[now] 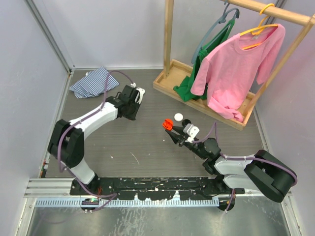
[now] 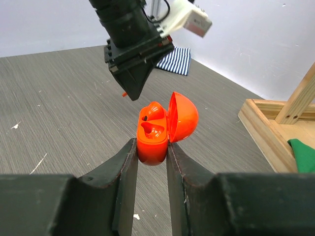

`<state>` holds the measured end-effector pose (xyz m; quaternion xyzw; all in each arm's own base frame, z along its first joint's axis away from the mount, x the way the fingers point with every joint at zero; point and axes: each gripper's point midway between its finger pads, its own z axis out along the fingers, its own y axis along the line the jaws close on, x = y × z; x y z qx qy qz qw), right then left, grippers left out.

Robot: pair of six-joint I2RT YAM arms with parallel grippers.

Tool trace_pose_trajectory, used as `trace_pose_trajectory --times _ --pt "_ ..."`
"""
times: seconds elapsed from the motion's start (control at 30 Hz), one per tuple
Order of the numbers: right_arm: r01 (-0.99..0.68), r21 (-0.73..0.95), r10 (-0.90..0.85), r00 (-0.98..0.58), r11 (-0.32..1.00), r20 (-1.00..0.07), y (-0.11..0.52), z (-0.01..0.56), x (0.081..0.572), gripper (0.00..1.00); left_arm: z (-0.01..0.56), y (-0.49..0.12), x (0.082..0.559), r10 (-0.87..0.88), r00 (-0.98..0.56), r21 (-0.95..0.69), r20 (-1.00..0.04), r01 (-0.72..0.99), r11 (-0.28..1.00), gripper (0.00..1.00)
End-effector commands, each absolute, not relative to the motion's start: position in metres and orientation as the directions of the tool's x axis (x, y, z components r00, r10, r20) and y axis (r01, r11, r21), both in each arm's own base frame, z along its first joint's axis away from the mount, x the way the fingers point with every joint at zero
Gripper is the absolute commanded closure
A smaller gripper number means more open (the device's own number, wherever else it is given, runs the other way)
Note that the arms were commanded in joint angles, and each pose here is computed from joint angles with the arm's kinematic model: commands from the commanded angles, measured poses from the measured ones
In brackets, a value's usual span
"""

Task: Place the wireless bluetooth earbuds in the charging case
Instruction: Pick up the earbud from the center of the board, then place the earbud in the charging case.

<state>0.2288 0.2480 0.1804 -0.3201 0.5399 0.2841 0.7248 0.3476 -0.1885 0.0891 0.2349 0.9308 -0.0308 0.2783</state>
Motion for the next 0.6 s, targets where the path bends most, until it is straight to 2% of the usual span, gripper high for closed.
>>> trace_pose_trajectory --times 0.0,0.23,0.57 --pt "-0.749 -0.172 0.121 0.320 0.640 -0.940 0.250 0.206 0.230 0.99 0.133 -0.195 0.356 0.252 -0.685 0.019 -0.683 0.328 0.944 0.82" --pt "-0.752 -0.171 0.123 0.318 0.636 -0.940 0.251 0.206 0.229 0.99 0.175 -0.202 0.343 0.096 -0.615 -0.088 -0.782 0.263 0.961 0.82" --pt "-0.755 -0.169 0.129 0.318 0.633 -0.939 0.251 0.207 0.228 0.99 0.229 -0.238 0.304 -0.005 -0.477 -0.185 -0.879 0.331 0.925 0.82"
